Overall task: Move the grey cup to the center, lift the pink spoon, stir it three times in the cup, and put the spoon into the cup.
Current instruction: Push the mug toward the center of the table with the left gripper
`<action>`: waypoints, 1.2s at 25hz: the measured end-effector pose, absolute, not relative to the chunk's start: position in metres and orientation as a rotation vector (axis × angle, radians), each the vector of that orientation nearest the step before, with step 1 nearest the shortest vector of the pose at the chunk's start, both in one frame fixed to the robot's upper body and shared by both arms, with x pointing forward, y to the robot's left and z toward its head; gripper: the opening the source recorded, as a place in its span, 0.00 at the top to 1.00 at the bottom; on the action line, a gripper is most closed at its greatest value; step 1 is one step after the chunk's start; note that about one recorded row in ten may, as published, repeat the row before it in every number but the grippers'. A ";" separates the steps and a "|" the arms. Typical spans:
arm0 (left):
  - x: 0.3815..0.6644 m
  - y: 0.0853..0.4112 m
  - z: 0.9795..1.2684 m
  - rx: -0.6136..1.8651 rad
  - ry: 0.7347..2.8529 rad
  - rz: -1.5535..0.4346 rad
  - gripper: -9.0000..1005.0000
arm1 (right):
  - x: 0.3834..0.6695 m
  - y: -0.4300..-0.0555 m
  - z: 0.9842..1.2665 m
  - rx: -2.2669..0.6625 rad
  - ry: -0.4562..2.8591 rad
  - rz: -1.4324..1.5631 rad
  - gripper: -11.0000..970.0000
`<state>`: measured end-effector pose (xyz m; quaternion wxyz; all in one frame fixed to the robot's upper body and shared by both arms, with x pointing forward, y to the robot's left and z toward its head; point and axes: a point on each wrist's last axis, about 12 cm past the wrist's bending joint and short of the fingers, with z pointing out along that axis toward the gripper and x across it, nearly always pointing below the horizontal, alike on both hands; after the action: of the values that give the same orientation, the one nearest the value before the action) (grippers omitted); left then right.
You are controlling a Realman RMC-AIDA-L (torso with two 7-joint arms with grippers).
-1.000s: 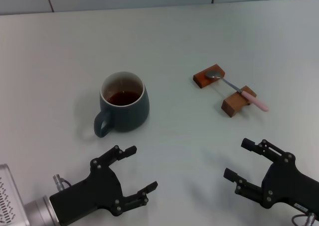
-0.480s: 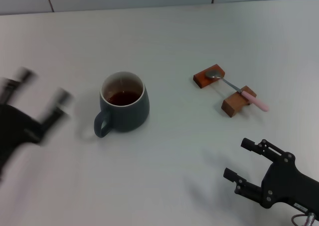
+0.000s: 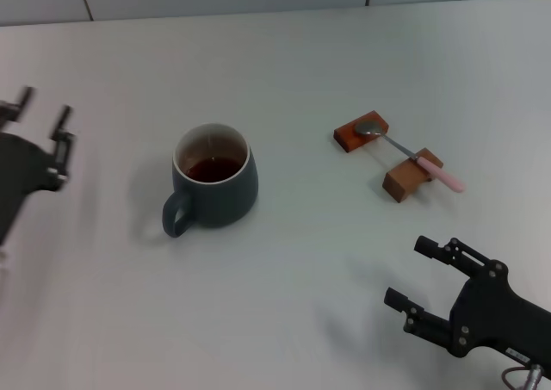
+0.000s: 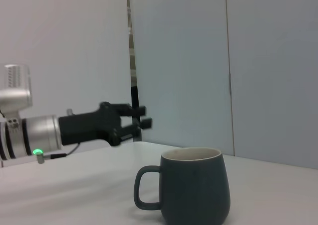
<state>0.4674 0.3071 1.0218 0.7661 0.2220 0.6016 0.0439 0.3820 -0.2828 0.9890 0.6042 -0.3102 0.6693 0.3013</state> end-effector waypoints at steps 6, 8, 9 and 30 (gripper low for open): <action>0.484 0.258 1.006 0.864 1.295 0.228 0.61 | 0.382 -0.282 0.989 -0.717 1.548 0.699 0.20; 0.486 0.240 1.001 0.958 1.296 0.224 0.69 | 0.382 -0.282 0.989 -0.716 1.544 0.701 0.20; 0.487 0.236 1.000 0.976 1.299 0.225 0.72 | 0.382 -0.282 0.990 -0.716 1.541 0.703 0.20; 0.481 0.172 1.002 1.098 1.277 0.043 0.95 | 0.382 -0.282 0.991 -0.710 1.533 0.706 0.20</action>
<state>0.4806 0.1716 1.0016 0.6657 0.4865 0.5655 0.0190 0.3819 -0.2823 0.9910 0.6094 -0.3074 0.6638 0.3058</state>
